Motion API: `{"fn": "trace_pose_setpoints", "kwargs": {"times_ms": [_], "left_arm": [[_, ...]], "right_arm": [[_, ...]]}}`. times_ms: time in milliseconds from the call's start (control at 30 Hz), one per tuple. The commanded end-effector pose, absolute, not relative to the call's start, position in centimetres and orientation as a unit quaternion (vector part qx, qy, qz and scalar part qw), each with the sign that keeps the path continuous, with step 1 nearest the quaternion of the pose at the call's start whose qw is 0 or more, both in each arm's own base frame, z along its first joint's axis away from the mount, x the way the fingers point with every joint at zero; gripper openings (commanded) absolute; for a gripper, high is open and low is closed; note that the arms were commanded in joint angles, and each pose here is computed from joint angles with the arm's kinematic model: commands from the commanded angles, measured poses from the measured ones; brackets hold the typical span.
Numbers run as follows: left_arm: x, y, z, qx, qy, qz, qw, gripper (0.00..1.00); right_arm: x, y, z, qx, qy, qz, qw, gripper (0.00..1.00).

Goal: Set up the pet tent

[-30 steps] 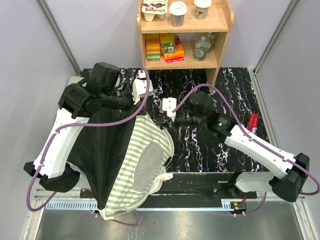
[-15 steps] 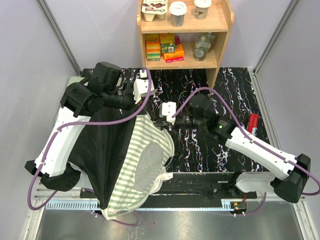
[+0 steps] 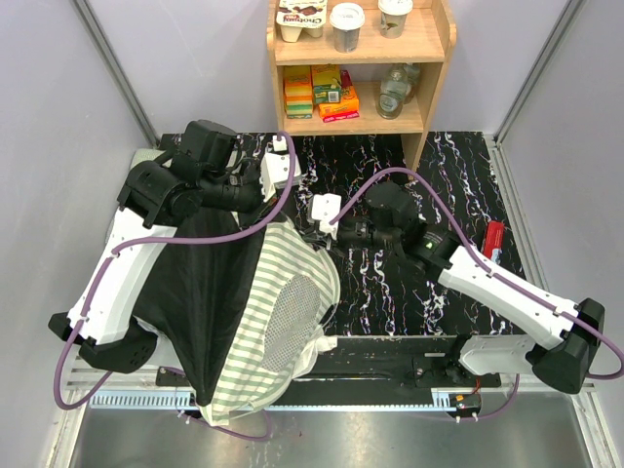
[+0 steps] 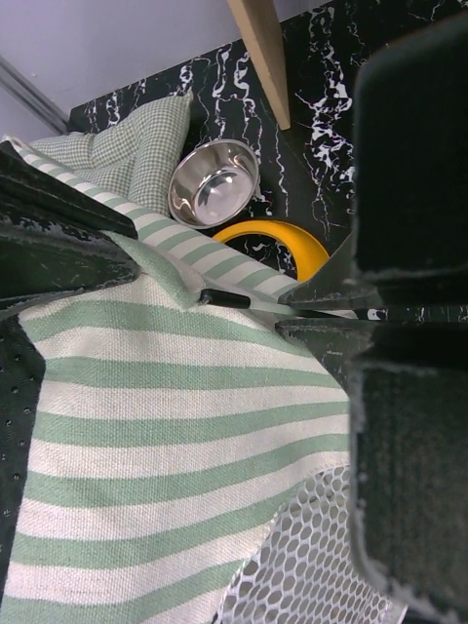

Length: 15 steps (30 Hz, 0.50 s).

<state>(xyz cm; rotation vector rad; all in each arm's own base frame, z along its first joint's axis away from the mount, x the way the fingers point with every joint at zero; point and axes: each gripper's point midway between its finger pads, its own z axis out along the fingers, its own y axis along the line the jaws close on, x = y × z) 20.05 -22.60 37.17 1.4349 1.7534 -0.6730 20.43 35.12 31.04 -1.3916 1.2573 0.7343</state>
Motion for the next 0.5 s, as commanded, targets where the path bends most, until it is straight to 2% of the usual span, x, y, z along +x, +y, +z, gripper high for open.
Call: {"fn": "trace_pose_setpoints", "kwargs": {"times_ms": [0,467], "left_arm": [[21.0,-23.2,40.5,0.563,0.645,-0.255,0.448,0.0],[20.3,-23.5,39.4,0.579,0.642,-0.261,0.429,0.0]], "right_arm": [[19.6,34.2,25.6,-0.618,0.577,0.283,0.453,0.0],[19.7,34.6,26.7,-0.62,0.564,0.287,0.463,0.0]]}}
